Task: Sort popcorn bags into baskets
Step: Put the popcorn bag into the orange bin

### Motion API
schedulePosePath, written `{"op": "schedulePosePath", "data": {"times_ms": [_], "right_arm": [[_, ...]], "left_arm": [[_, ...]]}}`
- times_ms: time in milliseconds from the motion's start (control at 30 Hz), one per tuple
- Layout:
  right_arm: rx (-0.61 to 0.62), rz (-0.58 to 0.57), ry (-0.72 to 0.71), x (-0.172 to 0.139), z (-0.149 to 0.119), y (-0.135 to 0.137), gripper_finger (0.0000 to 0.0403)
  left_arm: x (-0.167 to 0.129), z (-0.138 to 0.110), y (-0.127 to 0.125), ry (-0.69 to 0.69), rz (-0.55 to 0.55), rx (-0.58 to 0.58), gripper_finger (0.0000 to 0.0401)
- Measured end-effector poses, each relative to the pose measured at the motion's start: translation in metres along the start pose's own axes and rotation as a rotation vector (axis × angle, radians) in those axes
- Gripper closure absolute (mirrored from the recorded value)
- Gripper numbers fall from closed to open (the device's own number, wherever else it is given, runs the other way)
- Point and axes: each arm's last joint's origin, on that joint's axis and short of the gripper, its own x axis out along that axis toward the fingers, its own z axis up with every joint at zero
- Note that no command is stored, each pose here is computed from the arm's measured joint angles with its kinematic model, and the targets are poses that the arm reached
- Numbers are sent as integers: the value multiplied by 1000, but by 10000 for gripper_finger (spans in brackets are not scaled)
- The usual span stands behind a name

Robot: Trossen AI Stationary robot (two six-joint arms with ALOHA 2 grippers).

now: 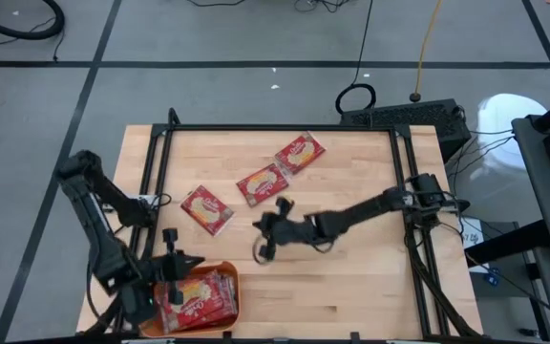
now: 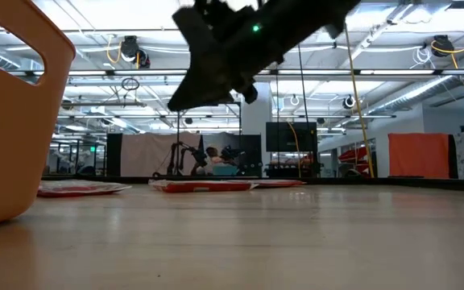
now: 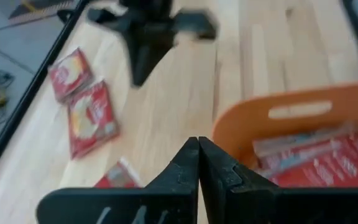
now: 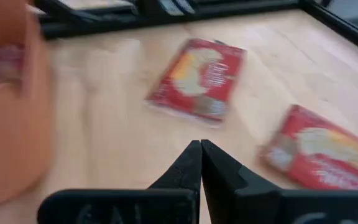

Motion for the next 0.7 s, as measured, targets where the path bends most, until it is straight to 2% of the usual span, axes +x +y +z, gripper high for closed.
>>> {"op": "schedulePosePath", "data": {"times_ms": [100,200,267,467,700], "right_arm": [[-51,-25,61,7,9,-18,399],[-137,-42,94,14,11,-36,397],[-149,-54,135,18,11,-50,390],[-207,-125,306,24,2,-90,350],[-283,-138,514,25,-9,-131,292]], "left_arm": [[5,-5,12,-81,-31,-24,393],[14,-13,22,-120,-50,-38,383],[20,-18,28,-135,-47,-54,379],[37,-23,41,-144,-7,-85,378],[52,-22,51,-116,60,-94,378]]}}
